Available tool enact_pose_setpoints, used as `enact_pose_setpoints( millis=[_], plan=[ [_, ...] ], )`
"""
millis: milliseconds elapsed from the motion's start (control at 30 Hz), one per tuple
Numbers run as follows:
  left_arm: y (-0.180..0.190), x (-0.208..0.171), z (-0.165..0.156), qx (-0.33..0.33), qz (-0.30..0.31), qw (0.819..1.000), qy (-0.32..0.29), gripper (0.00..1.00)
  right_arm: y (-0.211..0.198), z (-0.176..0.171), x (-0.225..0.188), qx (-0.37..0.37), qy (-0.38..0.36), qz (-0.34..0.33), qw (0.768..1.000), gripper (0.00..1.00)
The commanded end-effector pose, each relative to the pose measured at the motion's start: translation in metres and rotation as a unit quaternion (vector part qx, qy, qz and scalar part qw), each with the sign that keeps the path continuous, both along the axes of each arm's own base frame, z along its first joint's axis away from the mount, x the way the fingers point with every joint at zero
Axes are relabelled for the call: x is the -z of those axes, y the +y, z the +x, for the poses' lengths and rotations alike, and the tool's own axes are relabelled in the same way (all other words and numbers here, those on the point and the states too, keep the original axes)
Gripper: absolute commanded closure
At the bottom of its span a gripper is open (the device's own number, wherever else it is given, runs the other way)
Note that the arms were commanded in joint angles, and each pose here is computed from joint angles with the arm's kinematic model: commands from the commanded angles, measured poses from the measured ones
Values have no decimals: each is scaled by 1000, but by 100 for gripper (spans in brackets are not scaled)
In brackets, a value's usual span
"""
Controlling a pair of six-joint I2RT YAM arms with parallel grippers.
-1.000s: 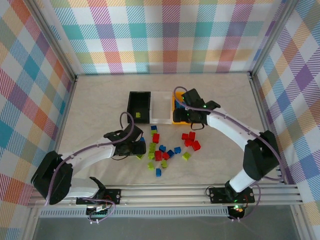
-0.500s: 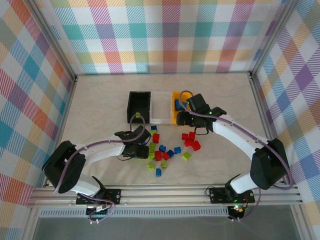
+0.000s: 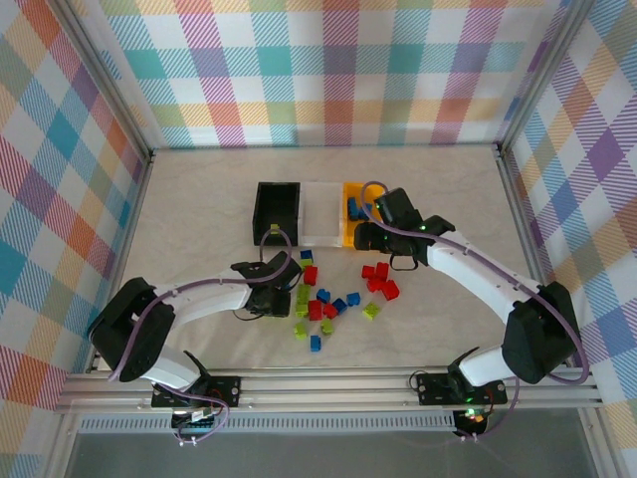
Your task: Sort the legos into containers by color
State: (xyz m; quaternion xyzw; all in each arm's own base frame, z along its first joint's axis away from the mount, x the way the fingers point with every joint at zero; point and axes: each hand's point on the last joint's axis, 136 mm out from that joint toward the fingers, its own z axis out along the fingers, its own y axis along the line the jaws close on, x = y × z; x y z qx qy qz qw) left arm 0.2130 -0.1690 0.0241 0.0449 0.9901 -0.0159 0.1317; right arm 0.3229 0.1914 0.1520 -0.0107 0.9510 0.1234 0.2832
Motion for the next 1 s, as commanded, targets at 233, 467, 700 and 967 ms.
enact_pose_setpoints(
  millis=[233,467,700,967],
  plan=[
    [-5,-101,85,-53,-59,991,-111,59,-7,-11,1,12,-3,15,1000,18],
    [5,-123,176,-108,-42,983,-145,61,-12,-19,10,16,7,13,1000,18],
    [-9,-122,164,-78,-57,988,-123,36,-13,-26,9,12,7,20,1000,17],
    [-15,-76,54,-31,-63,996,-51,32,-11,-28,20,9,14,26,1000,17]
  ],
)
